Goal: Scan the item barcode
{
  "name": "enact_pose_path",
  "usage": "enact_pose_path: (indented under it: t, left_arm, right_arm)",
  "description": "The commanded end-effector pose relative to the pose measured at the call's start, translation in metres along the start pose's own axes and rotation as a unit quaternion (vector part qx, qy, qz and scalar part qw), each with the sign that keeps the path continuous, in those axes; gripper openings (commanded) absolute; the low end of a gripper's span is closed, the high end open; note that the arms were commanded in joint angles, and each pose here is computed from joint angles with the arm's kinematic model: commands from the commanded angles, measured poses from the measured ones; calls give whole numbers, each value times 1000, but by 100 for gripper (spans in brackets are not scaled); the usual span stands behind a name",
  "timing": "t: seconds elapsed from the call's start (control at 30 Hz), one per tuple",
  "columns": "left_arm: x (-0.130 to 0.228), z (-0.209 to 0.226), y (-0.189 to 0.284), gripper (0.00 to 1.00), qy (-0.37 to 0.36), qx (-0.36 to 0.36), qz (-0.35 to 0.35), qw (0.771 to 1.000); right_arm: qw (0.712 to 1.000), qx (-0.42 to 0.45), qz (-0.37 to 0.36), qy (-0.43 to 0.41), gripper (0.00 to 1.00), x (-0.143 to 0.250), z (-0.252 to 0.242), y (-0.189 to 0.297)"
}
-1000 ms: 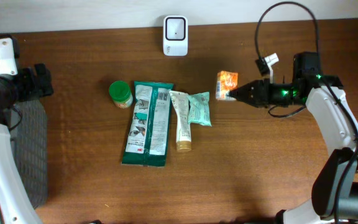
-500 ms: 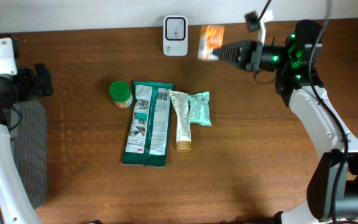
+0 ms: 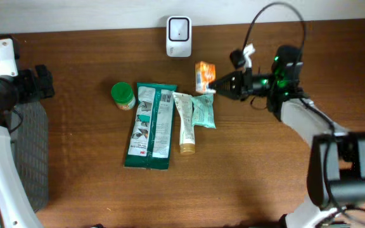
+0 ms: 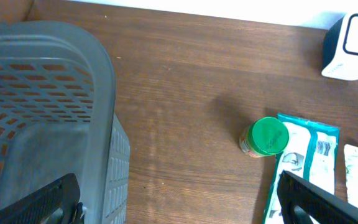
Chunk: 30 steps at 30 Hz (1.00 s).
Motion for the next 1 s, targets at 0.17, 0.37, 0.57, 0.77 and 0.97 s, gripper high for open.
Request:
enact_pose_path:
  t: [0.17,0.37,0.57,0.77,0.97]
  left_arm:
    - [-4,-1,7,99,-7,3,-11,1000]
    - [-4,-1,7,99,-7,3,-11,1000]
    - [-4,-1,7,99,-7,3,-11,1000]
    - [-4,-1,7,99,-7,3,-11,1000]
    - [-4,-1,7,99,-7,3,-11,1000]
  right_arm:
    - [972,195,-111,-71,4,2,-119,16]
    - [870,482,-67,-75,4,11,-143,75]
    - [736,667,4,-119,32,51,-172,138]
    - [747,634,-25,-199,41,63,-169,133]
    - [753,623,-61,-206,22,54,-178,129]
Point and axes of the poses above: each gripper's point midway between its finger pads, its own y axis back along the fingers, its own z axis along the line the jaws close on, x = y × z, the point moved 2 cm from there along y, back along the fingers, and after that the axes turned 1 degree about y, right-handed, at the moved point
